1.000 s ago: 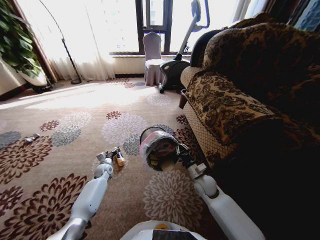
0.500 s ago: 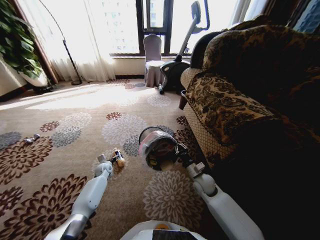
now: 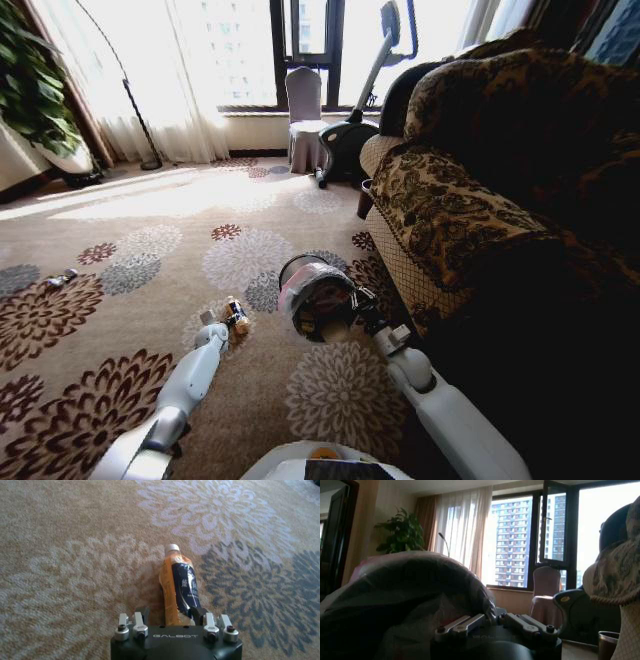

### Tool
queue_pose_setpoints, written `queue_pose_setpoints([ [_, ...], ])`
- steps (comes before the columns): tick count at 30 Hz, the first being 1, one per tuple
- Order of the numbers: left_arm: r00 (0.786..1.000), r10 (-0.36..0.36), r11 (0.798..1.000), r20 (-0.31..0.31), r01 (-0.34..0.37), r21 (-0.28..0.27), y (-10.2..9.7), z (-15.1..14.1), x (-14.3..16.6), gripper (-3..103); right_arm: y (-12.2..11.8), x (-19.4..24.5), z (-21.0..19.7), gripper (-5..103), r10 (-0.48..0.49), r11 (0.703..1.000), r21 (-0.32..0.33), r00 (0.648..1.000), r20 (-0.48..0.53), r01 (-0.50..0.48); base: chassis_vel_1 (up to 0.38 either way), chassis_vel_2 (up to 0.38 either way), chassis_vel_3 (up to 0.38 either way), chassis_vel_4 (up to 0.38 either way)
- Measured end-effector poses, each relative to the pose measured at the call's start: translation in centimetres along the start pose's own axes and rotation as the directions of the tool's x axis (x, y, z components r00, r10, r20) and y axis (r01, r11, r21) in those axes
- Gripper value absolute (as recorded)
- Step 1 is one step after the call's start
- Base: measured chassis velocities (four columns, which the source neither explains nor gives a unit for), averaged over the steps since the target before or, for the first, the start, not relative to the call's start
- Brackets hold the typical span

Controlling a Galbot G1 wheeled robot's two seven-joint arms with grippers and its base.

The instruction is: Pick up the trash from the ground and place it into the trash bin.

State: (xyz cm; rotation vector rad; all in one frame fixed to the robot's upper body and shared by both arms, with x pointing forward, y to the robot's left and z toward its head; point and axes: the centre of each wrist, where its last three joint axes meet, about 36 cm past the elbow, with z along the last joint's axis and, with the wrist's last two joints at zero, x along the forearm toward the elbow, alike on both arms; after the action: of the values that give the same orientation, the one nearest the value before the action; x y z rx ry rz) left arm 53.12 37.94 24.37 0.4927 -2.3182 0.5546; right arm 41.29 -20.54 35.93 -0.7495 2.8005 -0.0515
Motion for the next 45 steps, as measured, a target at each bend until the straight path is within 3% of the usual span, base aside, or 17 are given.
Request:
queue_pose_setpoints([
  [2, 1.000, 0.001, 1.000, 0.000, -0.001, 0.000, 0.0, 0.0, 0.0, 60, 0.0, 0.0, 0.0, 0, 0.000, 1.000, 0.000, 1.000, 0.000, 0.000, 0.000, 0.000, 0.000, 0.000],
  [3, 1.000, 0.003, 1.000, 0.001, -0.003, 0.000, 0.0, 0.1, -0.1, 49, 0.0, 0.0, 0.0, 0, 0.000, 1.000, 0.000, 1.000, 0.000, 0.000, 0.000, 0.000, 0.000, 0.000],
  [5, 1.000, 0.005, 1.000, 0.001, -0.005, 0.000, 0.1, 0.1, -0.1, 49, 0.0, 0.0, 0.0, 0, 0.000, 1.000, -0.001, 1.000, 0.000, 0.000, 0.000, 0.000, 0.000, 0.000],
  [9, 1.000, 0.014, 1.000, -0.001, -0.014, -0.002, 0.4, 0.4, -0.3, 28, 0.0, 0.0, -0.1, 0, 0.000, 1.000, -0.001, 1.000, 0.001, 0.000, 0.000, 0.000, 0.000, 0.000],
  [12, 1.000, 0.020, 1.000, 0.000, -0.020, 0.000, 0.4, 0.5, -0.4, 23, 0.0, 0.0, -0.1, 0, 0.000, 1.000, -0.002, 1.000, 0.001, 0.000, 0.000, 0.000, 0.000, 0.000],
  [15, 1.000, 0.024, 1.000, 0.000, -0.024, 0.000, 0.5, 1.0, -0.3, 7, 0.0, 0.2, 0.0, 0, 0.002, 1.000, -0.002, 1.000, -0.001, -0.002, 0.000, 0.000, 0.000, 0.000],
  [17, 1.000, 0.025, 1.000, -0.001, -0.025, 0.000, 0.5, 1.1, -0.2, 7, -0.1, 0.2, 0.0, 0, 0.003, 1.000, -0.002, 1.000, -0.001, -0.003, 0.000, 0.000, 0.000, 0.000],
  [18, 1.000, 0.027, 1.000, -0.003, -0.027, 0.000, 0.6, 1.3, -0.1, 2, -0.1, 0.2, -0.1, 0, 0.005, 1.000, -0.002, 1.000, 0.000, -0.005, 0.000, 0.000, 0.000, 0.000],
  [20, 0.999, 0.032, 0.999, -0.005, -0.032, 0.000, 0.7, 1.5, 0.0, 12, -0.1, 0.2, -0.1, 0, 0.005, 1.000, -0.002, 1.000, 0.000, -0.005, 0.000, 0.000, 0.000, 0.000],
  [24, 0.999, 0.041, 0.999, -0.001, -0.041, 0.000, 0.8, 1.4, 0.1, 23, -0.1, 0.2, -0.1, 0, 0.005, 1.000, -0.002, 1.000, 0.000, -0.005, 0.000, 0.000, 0.000, 0.000],
  [27, 0.998, 0.059, 0.998, 0.001, -0.059, 0.008, 0.5, 0.9, 0.5, 39, -0.1, 0.2, 0.0, 0, 0.005, 1.000, -0.002, 1.000, -0.001, -0.005, 0.000, 0.000, 0.000, 0.000],
  [34, 0.998, 0.067, 0.998, 0.004, -0.067, 0.008, 0.3, -0.4, 0.5, 60, 0.0, 0.1, 0.1, 0, 0.001, 1.000, -0.004, 1.000, -0.002, -0.001, 0.000, 0.000, 0.000, 0.000],
  [38, 0.997, 0.076, 0.997, 0.002, -0.076, 0.024, -0.9, -1.2, -0.4, 82, 0.2, 0.1, 0.2, 0, 0.001, 1.000, -0.006, 1.000, -0.005, -0.001, 0.000, 0.000, 0.000, 0.000],
  [39, 0.997, 0.076, 0.997, 0.002, -0.076, 0.024, -0.9, -1.2, -0.4, 82, 0.2, 0.1, 0.2, 0, 0.001, 1.000, -0.006, 1.000, -0.005, -0.001, 0.000, 0.000, 0.000, 0.000],
  [41, 0.997, 0.079, 0.996, -0.011, -0.078, 0.035, -1.5, -0.7, -0.9, 93, 0.2, 0.1, 0.3, 0, 0.001, 1.000, -0.007, 1.000, -0.007, -0.001, 0.000, 0.000, 0.000, 0.000],
  [43, 0.997, 0.080, 0.996, -0.016, -0.079, 0.039, -1.7, -0.5, -1.0, 93, 0.2, 0.1, 0.3, 0, 0.001, 1.000, -0.007, 1.000, -0.007, -0.001, 0.000, 0.000, 0.000, 0.000],
  [45, 0.996, 0.085, 0.995, -0.025, -0.084, 0.046, -1.8, 0.0, -1.6, 102, 0.1, 0.1, 0.3, 0, 0.002, 1.000, -0.006, 1.000, -0.007, -0.002, 0.000, 0.000, 0.000, 0.000],
])
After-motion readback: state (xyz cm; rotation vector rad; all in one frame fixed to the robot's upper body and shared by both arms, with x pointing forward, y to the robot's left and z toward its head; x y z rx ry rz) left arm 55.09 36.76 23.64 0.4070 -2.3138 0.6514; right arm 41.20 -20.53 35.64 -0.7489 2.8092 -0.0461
